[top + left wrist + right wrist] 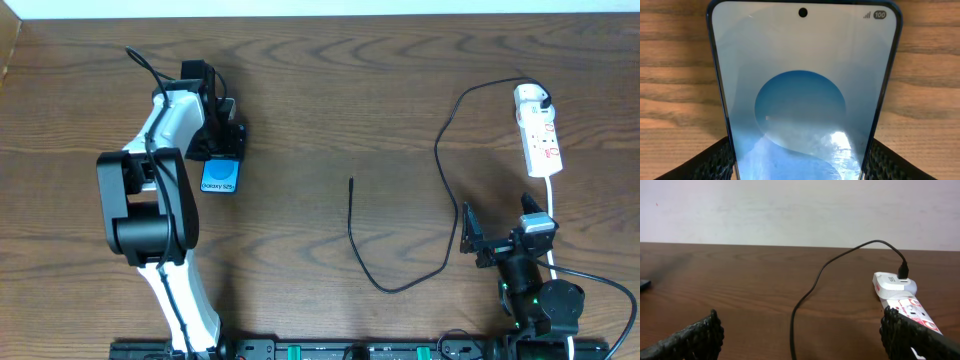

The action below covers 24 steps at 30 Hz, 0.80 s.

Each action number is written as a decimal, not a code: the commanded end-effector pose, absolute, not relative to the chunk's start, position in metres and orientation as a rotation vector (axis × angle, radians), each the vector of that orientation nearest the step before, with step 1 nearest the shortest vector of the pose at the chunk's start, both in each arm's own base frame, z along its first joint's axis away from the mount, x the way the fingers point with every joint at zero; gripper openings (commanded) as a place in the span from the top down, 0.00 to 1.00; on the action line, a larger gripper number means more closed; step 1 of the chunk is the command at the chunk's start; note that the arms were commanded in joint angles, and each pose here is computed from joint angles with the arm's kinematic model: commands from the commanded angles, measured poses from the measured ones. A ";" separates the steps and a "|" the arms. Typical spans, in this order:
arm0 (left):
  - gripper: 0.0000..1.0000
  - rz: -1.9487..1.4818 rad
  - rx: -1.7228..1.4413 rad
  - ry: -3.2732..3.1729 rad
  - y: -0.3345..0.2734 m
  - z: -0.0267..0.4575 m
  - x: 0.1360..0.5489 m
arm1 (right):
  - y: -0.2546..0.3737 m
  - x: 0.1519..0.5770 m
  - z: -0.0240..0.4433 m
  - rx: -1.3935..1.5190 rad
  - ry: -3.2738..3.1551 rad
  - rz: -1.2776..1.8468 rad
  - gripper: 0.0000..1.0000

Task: Plug charger to phone and switch on socket
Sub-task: 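Lift the phone with the left gripper and tilt it upright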

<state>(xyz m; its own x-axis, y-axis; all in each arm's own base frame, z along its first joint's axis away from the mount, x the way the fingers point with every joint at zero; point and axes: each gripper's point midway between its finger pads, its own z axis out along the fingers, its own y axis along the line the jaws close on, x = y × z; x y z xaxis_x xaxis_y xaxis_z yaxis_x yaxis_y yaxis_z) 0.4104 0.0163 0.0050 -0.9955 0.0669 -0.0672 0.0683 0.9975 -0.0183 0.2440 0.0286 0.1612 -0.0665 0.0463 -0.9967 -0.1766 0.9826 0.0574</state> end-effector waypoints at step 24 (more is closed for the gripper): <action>0.92 -0.671 -0.087 2.911 -0.055 0.114 0.388 | 0.031 0.243 0.161 -0.107 1.628 0.192 0.01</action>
<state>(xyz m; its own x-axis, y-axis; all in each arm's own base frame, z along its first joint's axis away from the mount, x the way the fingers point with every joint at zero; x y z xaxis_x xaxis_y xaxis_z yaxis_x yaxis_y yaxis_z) 0.3905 -0.0295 0.0933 -0.9887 -0.0149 -0.1492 0.0275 0.9601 -0.2783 0.2440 0.0286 0.1612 -0.0665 0.0459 -0.9967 -0.1767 0.9826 0.0570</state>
